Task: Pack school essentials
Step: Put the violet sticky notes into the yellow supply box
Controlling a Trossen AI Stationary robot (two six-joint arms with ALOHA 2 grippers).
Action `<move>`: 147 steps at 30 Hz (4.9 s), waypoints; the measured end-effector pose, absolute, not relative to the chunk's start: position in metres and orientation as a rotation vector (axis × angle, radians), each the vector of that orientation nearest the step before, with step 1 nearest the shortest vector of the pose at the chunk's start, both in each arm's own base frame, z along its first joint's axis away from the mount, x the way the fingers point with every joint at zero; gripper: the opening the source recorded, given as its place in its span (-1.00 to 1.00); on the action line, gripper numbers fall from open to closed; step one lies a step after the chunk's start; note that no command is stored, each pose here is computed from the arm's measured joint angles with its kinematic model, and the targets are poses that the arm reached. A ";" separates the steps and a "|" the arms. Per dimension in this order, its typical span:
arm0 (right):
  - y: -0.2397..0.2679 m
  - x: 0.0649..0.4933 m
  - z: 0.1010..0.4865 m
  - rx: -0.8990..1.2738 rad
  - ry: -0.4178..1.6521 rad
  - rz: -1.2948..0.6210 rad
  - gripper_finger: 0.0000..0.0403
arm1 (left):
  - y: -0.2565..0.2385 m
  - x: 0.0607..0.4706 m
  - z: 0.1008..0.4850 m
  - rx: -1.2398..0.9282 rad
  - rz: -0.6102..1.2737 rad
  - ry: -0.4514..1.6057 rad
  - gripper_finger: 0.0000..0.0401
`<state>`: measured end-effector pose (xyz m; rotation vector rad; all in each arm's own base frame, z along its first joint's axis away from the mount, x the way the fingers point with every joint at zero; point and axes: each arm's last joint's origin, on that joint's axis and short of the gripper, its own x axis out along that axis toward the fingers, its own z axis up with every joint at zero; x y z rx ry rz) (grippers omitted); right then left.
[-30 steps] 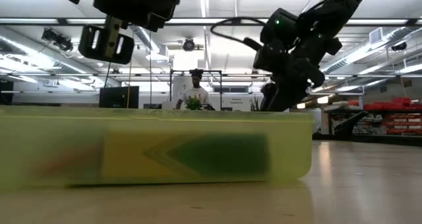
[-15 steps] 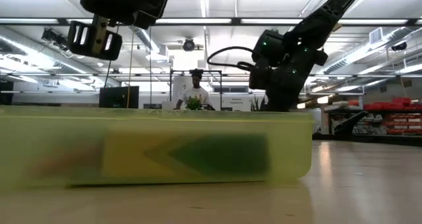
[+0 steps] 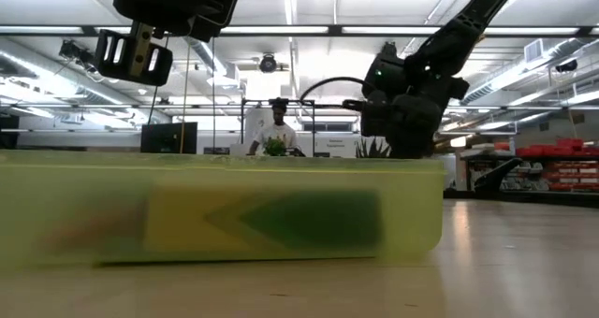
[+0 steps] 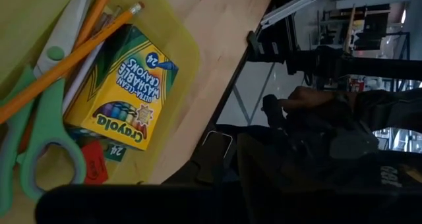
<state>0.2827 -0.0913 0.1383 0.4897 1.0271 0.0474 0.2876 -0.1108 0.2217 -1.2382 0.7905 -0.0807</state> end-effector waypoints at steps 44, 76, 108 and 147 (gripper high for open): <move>-0.074 0.280 0.125 0.654 0.988 -0.041 0.12 | -0.122 0.281 0.219 -1.233 -0.083 0.843 -0.76; -0.073 0.283 0.127 0.727 0.965 0.024 0.12 | -0.122 0.281 0.219 -1.264 -0.063 0.853 -0.78; -0.078 0.283 0.129 0.815 0.935 0.080 0.12 | -0.122 0.281 0.218 -1.262 -0.062 0.855 -0.85; -0.066 0.289 0.130 0.921 0.935 -0.017 -0.06 | -0.121 0.280 0.217 -1.235 -0.058 0.865 -0.86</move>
